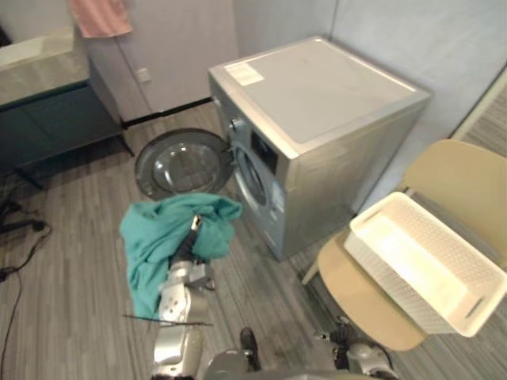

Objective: Pick up the laundry basket with both hands and put the clothes into the washing machine.

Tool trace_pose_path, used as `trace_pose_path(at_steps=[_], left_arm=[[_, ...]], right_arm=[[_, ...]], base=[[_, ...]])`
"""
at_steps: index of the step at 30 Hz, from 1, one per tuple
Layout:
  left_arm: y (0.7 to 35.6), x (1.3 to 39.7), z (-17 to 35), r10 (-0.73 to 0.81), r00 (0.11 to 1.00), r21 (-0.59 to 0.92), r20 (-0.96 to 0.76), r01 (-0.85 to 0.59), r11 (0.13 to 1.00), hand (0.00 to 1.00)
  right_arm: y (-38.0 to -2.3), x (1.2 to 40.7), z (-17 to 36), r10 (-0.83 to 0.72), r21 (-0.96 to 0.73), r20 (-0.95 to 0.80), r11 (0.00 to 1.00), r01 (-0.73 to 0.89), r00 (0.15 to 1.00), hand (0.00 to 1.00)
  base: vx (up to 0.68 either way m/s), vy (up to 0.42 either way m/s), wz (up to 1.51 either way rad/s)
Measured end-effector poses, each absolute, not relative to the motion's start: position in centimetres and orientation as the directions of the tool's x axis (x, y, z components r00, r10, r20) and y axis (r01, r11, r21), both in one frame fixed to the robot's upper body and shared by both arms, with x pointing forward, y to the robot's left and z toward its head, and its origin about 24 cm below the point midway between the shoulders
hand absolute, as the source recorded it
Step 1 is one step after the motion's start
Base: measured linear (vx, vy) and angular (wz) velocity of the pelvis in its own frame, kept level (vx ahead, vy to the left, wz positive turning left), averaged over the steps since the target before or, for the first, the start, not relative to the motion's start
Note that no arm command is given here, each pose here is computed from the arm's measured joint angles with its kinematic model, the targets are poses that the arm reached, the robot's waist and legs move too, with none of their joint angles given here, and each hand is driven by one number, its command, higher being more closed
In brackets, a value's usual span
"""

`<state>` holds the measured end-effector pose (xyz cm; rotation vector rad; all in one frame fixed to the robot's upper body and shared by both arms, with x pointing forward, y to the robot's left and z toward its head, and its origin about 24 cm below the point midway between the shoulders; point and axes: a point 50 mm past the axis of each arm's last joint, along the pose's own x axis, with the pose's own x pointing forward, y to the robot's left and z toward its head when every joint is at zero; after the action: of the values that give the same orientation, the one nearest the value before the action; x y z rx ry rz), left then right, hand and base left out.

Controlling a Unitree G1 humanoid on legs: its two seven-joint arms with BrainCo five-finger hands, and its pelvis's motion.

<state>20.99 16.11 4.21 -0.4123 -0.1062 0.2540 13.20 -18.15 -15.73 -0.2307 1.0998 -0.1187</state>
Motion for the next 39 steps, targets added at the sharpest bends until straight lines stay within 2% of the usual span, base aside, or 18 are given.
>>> trace_pose_path(at_steps=[2, 5, 11, 13, 20, 24, 30, 33, 35, 39], left_arm=[[15.8, 20.7, 3.9, 0.246, 0.968, -0.407, 0.038, -0.210, 0.889, 1.00], [15.1, 21.1, 2.9, 0.191, 0.982, -0.377, 0.009, -0.173, 0.910, 1.00], [16.1, 20.8, 0.5, 0.229, 0.968, -0.336, -0.105, -0.251, 0.908, 1.00], [16.1, 21.1, 0.8, 0.221, 0.971, -0.325, -0.093, -0.239, 0.915, 1.00], [14.0, 21.4, -0.5, 0.171, 0.972, -0.309, -0.163, -0.215, 0.927, 1.00], [14.6, 20.4, -1.5, 0.185, 0.959, -0.292, -0.213, -0.243, 0.925, 1.00], [15.3, 19.5, -3.4, 0.209, 0.931, -0.258, -0.299, -0.290, 0.922, 1.00], [15.2, 18.9, -4.2, 0.230, 0.915, -0.268, -0.332, -0.325, 0.907, 1.00], [16.1, 19.4, -4.5, 0.245, 0.909, -0.235, -0.338, -0.333, 0.913, 1.00], [16.3, 17.4, -6.0, 0.246, 0.880, -0.207, -0.406, -0.351, 0.913, 1.00]], right_arm=[[-18.6, 12.0, -16.0, -0.220, -0.249, -0.880, 0.968, -0.014, 0.421, 0.00], [-20.0, 12.6, -15.4, -0.248, -0.265, -0.850, 0.964, 0.028, 0.464, 0.00], [-19.1, 14.0, -14.9, -0.232, -0.225, -0.824, 0.971, 0.077, 0.516, 0.00], [-18.5, 13.7, -15.1, -0.219, -0.209, -0.833, 0.975, 0.077, 0.508, 0.00], [-19.2, 12.6, -15.0, -0.247, -0.232, -0.828, 0.968, 0.093, 0.503, 0.00], [-18.4, 11.5, -15.2, -0.239, -0.223, -0.837, 0.971, 0.092, 0.493, 0.00], [-17.2, 12.6, -15.4, -0.190, -0.224, -0.843, 0.974, -0.007, 0.504, 0.00], [-18.6, 13.1, -15.1, -0.217, -0.259, -0.824, 0.966, -0.006, 0.524, 0.00], [-17.2, 13.1, -15.2, -0.187, -0.224, -0.832, 0.975, -0.008, 0.522, 0.00], [-16.1, 13.0, -15.3, -0.155, -0.195, -0.836, 0.981, -0.022, 0.526, 0.00]], base=[[0.02, 0.283, 0.80], [0.04, 0.197, 1.13], [0.21, 0.056, 0.30], [0.32, 0.021, 0.05], [0.39, 0.017, -0.01], [0.38, 0.148, -0.91], [0.30, 0.291, -1.42], [0.26, 0.557, -1.54], [0.19, 0.468, -0.67], [0.10, 0.375, -0.86]])
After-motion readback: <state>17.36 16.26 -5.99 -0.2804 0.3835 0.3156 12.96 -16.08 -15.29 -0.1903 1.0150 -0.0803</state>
